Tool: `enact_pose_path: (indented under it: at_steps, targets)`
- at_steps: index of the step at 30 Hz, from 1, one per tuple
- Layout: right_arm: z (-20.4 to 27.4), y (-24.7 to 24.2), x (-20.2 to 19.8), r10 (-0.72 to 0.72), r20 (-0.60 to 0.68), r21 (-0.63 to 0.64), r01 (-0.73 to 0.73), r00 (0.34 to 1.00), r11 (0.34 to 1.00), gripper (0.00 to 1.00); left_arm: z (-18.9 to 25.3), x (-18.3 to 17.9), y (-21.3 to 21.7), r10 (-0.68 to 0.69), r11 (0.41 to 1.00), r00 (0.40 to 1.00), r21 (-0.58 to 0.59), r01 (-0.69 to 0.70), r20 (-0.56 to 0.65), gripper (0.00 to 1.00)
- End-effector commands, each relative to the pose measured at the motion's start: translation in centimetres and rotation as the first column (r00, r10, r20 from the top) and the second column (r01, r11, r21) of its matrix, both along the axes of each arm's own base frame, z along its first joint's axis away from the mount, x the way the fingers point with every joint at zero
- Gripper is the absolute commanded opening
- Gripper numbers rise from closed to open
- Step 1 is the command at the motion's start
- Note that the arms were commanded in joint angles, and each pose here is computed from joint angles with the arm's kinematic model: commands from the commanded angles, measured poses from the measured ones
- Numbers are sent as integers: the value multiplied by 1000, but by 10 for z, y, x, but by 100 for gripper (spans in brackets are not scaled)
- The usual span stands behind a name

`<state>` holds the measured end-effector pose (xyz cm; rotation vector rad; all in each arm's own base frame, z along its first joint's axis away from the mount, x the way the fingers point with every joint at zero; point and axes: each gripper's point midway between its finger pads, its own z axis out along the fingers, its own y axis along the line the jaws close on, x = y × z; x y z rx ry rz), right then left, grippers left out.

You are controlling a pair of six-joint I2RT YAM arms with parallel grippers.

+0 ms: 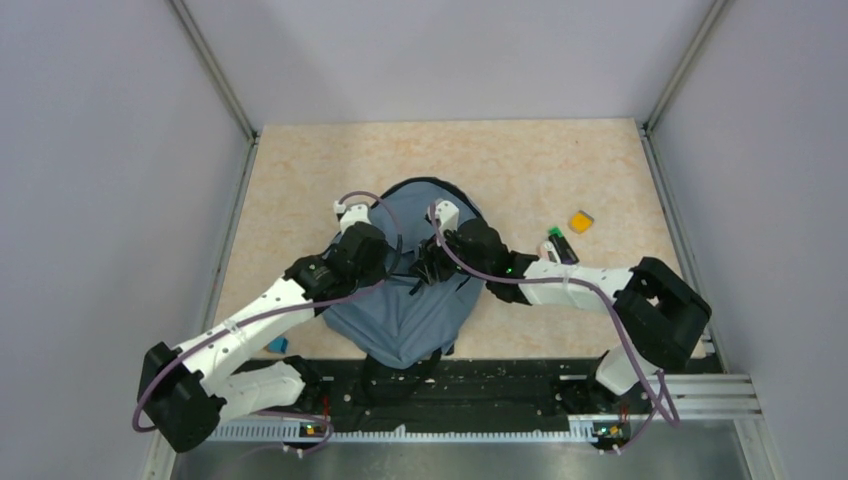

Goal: Pack the student bag
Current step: Unzip the student bag at the center of the board.

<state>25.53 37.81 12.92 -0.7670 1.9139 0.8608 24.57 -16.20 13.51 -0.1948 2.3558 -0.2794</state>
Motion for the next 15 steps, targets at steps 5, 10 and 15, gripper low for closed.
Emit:
enact_pose_path:
  at_steps: [5,10,15]
  targets:
    - [18,-29,16,-155,67,-78,160,986,984,55,63,17,1,-77,997,975,-3,79,211,0]
    - [47,-29,5,-101,74,-63,106,992,992,64,73,25,-5,-186,981,963,91,171,194,0]
    - [79,-66,4,-217,106,-69,225,970,972,82,76,35,0,-223,966,956,172,192,190,0]
